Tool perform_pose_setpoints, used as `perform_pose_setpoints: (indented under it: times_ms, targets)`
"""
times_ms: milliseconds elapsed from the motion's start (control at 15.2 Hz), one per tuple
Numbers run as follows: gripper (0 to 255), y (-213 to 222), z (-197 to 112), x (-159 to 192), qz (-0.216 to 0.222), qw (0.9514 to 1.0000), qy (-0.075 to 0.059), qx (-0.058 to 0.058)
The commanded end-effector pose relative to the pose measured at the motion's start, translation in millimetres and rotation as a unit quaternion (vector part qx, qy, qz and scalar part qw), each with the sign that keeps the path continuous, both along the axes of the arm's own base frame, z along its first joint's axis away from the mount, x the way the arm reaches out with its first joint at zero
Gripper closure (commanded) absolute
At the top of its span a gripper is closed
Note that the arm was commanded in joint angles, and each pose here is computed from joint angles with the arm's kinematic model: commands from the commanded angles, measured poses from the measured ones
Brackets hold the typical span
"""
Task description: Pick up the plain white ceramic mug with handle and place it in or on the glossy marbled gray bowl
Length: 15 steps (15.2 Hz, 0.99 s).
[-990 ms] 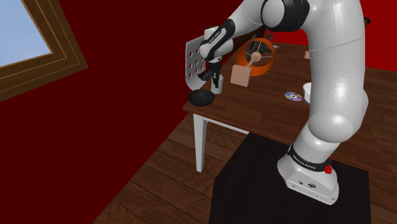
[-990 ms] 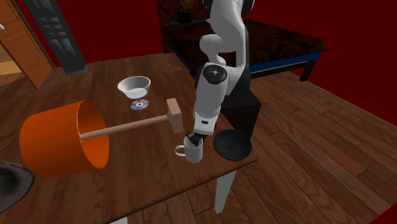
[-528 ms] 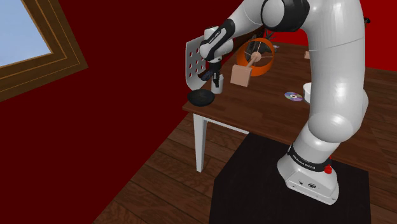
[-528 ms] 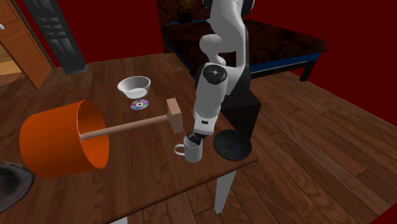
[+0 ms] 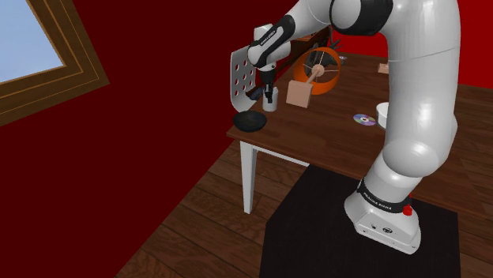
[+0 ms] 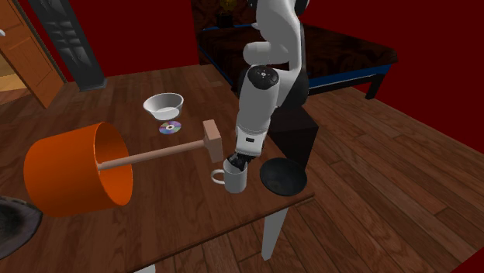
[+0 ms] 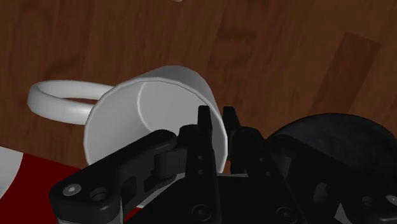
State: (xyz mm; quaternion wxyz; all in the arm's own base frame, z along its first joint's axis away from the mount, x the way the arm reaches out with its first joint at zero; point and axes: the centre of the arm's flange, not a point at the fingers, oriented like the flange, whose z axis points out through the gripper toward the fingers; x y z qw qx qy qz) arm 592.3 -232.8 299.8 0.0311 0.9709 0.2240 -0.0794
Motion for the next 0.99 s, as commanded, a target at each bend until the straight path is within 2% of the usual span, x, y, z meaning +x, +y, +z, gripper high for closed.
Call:
perform_pose_setpoints:
  times_ms: [0, 924]
  targets:
    - [255, 0.0, 10.6, 0.1, 0.000, 1.0000, 0.000, 0.000]
    - [255, 0.0, 84.5, 0.1, 0.000, 1.0000, 0.000, 0.000]
